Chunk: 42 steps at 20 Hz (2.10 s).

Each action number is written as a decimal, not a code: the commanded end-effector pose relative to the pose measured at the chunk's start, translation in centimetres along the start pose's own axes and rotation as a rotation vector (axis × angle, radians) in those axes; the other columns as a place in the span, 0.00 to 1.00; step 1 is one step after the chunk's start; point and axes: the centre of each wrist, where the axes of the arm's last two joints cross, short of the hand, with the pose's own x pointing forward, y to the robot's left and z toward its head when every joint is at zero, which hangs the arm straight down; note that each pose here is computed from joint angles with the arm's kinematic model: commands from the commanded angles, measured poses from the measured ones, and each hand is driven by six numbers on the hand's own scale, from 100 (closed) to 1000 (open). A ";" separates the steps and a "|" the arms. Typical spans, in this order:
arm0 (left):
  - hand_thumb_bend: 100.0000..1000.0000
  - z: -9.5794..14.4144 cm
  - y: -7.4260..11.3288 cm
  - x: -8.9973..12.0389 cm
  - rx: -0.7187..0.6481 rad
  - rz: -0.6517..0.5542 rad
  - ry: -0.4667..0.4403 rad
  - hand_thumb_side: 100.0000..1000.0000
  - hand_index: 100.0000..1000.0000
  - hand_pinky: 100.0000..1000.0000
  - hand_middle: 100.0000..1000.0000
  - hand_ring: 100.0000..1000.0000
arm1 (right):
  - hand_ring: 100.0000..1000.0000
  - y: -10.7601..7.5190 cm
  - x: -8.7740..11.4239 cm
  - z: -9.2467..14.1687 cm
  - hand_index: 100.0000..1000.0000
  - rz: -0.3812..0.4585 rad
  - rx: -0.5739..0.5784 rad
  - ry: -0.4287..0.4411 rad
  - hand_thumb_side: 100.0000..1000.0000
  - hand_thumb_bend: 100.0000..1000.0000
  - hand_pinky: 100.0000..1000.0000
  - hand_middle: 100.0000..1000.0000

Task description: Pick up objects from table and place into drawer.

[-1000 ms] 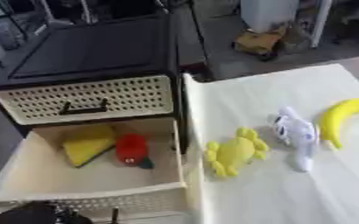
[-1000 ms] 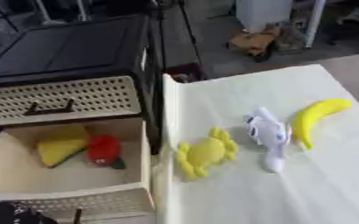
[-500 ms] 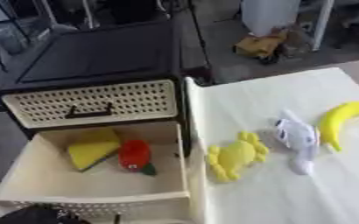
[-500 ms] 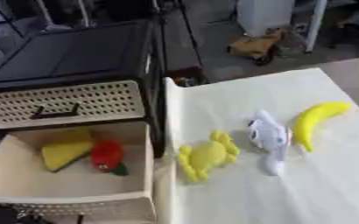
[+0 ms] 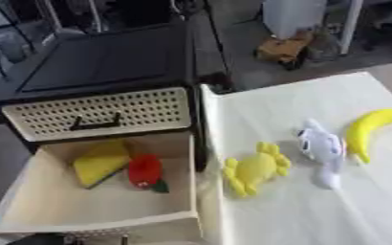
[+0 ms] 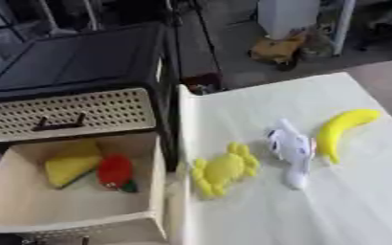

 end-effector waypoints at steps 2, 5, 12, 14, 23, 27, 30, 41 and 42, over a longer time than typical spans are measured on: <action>0.00 0.3 -0.5 -0.5 -0.060 -0.071 0.023 0.36 1.00 0.00 0.00 0.00 | 0.86 -0.1 0.4 -0.7 0.91 0.011 0.018 -0.022 1.00 0.00 0.72 0.75; 0.00 0.5 0.0 -0.3 -0.038 -0.141 0.013 0.35 1.00 0.00 0.01 0.00 | 0.86 -0.1 0.4 -0.7 0.90 0.011 0.017 -0.020 1.00 0.00 0.72 0.75; 0.00 0.9 0.4 -0.2 -0.023 -0.251 0.005 0.34 1.00 0.00 0.03 0.00 | 0.86 -0.1 0.4 -0.5 0.90 0.012 0.018 -0.006 1.00 0.00 0.72 0.75; 0.00 0.9 0.3 -0.3 -0.024 -0.250 0.007 0.35 1.00 0.00 0.03 0.00 | 0.86 -0.1 0.4 -0.5 0.91 0.012 0.018 -0.003 1.00 0.00 0.72 0.75; 0.00 0.4 -1.0 -1.0 -0.089 -0.148 0.040 0.36 1.00 0.00 0.02 0.00 | 0.86 -0.1 0.4 -0.4 0.91 0.014 0.019 0.007 1.00 0.00 0.73 0.75; 0.00 0.7 -0.3 -0.7 -0.090 -0.118 0.023 0.36 1.00 0.00 0.02 0.00 | 0.86 -0.2 0.5 -0.3 0.91 0.015 0.021 0.013 1.00 0.00 0.73 0.75; 0.00 1.0 0.6 -0.3 -0.080 -0.123 0.007 0.37 1.00 0.00 0.02 0.00 | 0.86 -0.1 0.4 -0.3 0.91 0.013 0.021 0.016 1.00 0.00 0.73 0.75; 0.00 1.2 0.6 -0.4 -0.118 -0.097 0.013 0.41 1.00 0.00 0.02 0.00 | 0.86 -0.2 0.4 -0.3 0.90 0.014 0.019 0.025 1.00 0.00 0.73 0.75; 0.00 1.1 0.2 -0.5 -0.140 -0.073 0.022 0.41 1.00 0.00 0.02 0.00 | 0.86 -0.2 0.5 -0.3 0.90 0.014 0.018 0.026 1.00 0.00 0.73 0.75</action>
